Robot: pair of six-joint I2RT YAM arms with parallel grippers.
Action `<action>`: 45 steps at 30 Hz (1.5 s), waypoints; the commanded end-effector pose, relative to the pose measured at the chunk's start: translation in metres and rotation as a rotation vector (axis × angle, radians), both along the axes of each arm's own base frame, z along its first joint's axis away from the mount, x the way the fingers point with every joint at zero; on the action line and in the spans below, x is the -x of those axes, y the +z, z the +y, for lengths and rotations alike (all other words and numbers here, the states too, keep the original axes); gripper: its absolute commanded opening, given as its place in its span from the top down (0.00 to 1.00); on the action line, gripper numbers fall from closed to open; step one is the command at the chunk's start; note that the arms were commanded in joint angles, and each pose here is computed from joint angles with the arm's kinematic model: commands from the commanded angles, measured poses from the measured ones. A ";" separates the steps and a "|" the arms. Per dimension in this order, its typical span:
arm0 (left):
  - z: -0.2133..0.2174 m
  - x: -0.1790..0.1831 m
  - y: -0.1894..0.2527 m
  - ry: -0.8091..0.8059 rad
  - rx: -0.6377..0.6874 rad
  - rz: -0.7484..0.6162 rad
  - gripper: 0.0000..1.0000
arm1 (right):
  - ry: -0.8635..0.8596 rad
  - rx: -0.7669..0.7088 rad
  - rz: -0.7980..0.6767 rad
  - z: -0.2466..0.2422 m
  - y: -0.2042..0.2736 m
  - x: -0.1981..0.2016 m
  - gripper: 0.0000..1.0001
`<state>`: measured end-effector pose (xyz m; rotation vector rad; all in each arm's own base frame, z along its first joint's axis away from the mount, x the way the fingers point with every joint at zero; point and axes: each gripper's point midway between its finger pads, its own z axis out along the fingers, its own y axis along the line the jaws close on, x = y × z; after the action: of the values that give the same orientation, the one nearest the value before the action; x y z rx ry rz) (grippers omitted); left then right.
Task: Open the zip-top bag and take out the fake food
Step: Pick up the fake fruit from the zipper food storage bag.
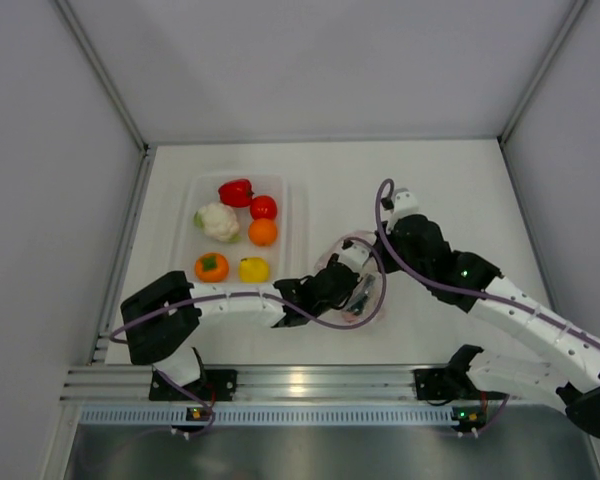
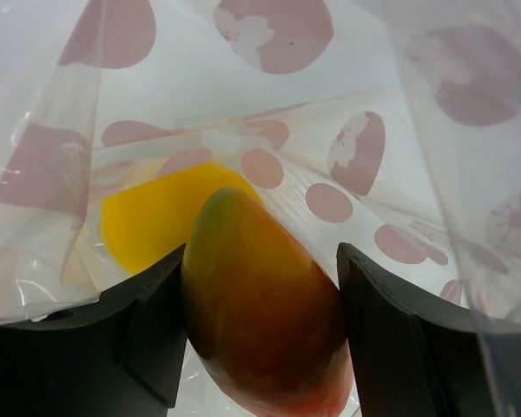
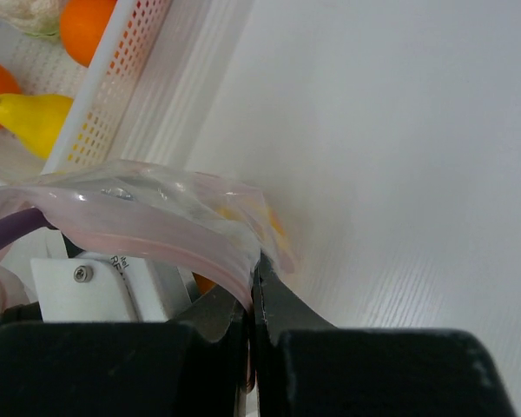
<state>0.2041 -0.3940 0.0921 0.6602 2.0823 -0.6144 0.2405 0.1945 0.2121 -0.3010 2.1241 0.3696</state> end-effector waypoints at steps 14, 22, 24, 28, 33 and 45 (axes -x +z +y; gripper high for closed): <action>-0.032 0.049 0.050 -0.371 0.130 -0.148 1.00 | 0.012 0.083 -0.039 -0.022 0.022 -0.021 1.00; -0.013 0.030 0.072 -0.252 0.153 -0.278 1.00 | 0.212 0.077 0.108 0.010 -0.017 -0.008 1.00; -0.004 0.015 0.070 -0.156 0.118 -0.310 1.00 | 0.254 0.087 0.143 0.014 -0.027 0.000 1.00; 0.004 -0.010 0.074 -0.023 0.069 -0.364 1.00 | 0.326 0.138 0.189 0.020 -0.041 0.019 1.00; 0.014 -0.032 0.069 0.114 -0.015 -0.399 1.00 | 0.306 0.185 0.150 0.008 -0.035 0.027 1.00; 0.023 -0.049 0.048 0.239 -0.134 -0.393 1.00 | 0.179 0.239 0.105 -0.029 -0.020 0.030 1.00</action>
<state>0.2349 -0.3772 0.1253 0.6644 1.8182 -0.2514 0.2226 0.1822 0.1957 -0.6120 2.2196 0.3023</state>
